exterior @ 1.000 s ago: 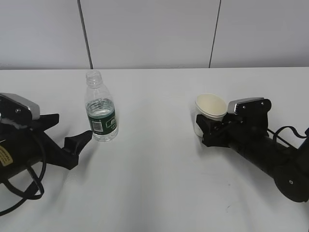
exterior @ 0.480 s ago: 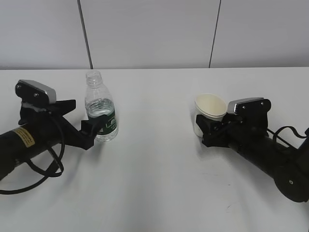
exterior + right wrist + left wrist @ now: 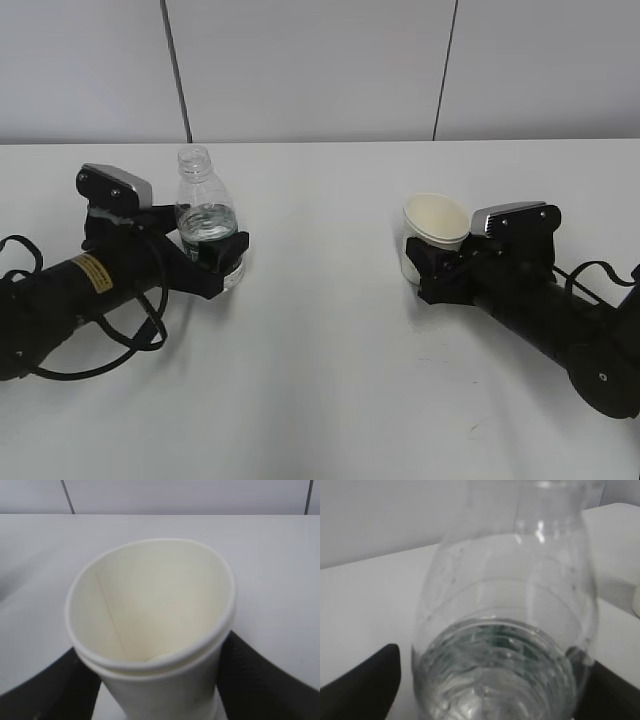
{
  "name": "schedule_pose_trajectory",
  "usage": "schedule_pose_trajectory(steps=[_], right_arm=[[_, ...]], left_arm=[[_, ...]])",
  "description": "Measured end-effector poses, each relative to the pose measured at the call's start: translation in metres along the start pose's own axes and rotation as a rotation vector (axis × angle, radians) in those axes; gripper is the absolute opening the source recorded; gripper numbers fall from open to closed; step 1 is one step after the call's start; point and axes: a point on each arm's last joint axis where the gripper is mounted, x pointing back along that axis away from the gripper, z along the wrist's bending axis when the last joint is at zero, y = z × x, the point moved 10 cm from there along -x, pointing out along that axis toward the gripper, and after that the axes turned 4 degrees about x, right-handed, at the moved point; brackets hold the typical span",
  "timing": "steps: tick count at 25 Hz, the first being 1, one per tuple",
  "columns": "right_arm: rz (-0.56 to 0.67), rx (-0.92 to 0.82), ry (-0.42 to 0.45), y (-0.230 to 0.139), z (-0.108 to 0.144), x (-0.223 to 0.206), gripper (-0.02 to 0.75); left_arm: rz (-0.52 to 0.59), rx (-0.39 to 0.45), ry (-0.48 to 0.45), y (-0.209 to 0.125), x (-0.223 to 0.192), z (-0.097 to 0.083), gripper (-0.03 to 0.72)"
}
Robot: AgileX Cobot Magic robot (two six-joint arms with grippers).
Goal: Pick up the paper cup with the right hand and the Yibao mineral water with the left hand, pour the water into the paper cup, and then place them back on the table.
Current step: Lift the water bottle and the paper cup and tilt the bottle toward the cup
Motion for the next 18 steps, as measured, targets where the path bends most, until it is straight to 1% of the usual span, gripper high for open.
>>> schedule_pose_trajectory(steps=[3,8,10,13,15,18], right_arm=[[0.0,0.0,0.0,0.0,0.0,0.0,0.519],[0.0,0.0,0.0,0.0,0.0,0.0,0.519],[0.0,0.0,0.0,0.0,0.0,0.0,0.519],[0.001,0.005,0.012,0.0,0.002,0.0,0.519],[0.002,0.014,0.034,-0.001,0.007,0.0,0.519],[0.005,0.03,0.075,-0.001,0.014,0.001,0.519]], left_arm=[[-0.001,-0.002,-0.011,-0.002,-0.005,-0.003,0.589],[0.012,0.005,-0.006,-0.009,-0.007,-0.002,0.547],[0.013,0.006,-0.006,-0.009,-0.007,-0.002,0.505],[0.014,0.004,-0.01,-0.009,-0.007,-0.003,0.41],[0.014,0.006,-0.012,-0.009,-0.007,-0.003,0.377],[0.014,0.006,-0.012,-0.009,-0.007,-0.003,0.362]])
